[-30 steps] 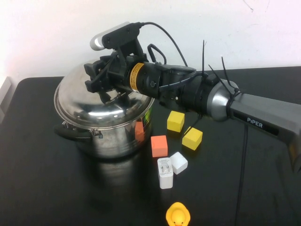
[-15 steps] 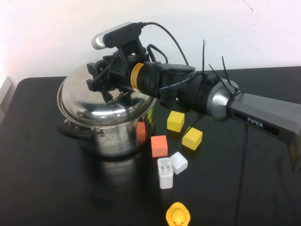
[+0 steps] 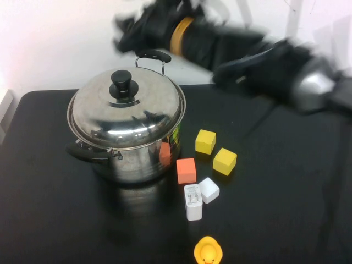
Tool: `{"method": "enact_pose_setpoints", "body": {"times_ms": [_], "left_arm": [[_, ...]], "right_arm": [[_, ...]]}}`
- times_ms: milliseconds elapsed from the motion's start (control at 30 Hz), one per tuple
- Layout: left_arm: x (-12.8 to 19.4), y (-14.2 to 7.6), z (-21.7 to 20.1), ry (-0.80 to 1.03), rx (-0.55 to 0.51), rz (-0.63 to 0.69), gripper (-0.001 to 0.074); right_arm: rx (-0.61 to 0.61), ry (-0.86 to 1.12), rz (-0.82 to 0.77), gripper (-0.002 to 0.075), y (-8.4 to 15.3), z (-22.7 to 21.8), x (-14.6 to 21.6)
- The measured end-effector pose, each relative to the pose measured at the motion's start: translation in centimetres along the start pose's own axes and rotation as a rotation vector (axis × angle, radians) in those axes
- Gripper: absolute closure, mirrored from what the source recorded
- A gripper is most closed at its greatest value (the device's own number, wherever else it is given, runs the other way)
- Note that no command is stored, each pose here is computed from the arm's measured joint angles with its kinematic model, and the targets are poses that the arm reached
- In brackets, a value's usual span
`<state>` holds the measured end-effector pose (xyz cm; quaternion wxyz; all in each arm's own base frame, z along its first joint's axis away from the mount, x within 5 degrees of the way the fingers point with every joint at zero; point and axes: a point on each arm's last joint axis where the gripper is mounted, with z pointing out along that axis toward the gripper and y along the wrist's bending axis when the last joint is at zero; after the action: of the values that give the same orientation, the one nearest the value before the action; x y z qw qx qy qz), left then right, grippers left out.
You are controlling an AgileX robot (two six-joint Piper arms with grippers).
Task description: Cover the pot
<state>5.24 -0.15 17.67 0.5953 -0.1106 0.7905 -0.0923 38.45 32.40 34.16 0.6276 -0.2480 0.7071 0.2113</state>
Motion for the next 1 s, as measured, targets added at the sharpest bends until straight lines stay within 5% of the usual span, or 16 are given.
{"method": "enact_pose_setpoints", "body": {"times_ms": [133, 300, 567, 1000], "left_arm": [[0.0, 0.0, 0.0, 0.000, 0.000, 0.000, 0.0737], [0.0, 0.0, 0.0, 0.000, 0.000, 0.005, 0.0737], [0.0, 0.0, 0.0, 0.000, 0.000, 0.005, 0.0737], [0.0, 0.0, 0.0, 0.000, 0.000, 0.005, 0.0737]], "right_arm": [[0.119, -0.017, 0.006, 0.0444, -1.3, -5.0, -3.5], [0.184, 0.043, -0.007, 0.0679, -2.3, -11.3, -3.1], [0.123, 0.008, -0.076, 0.0726, -2.2, -21.9, -2.7], [-0.075, 0.025, -0.157, 0.0728, -0.8, -31.6, 5.4]]}}
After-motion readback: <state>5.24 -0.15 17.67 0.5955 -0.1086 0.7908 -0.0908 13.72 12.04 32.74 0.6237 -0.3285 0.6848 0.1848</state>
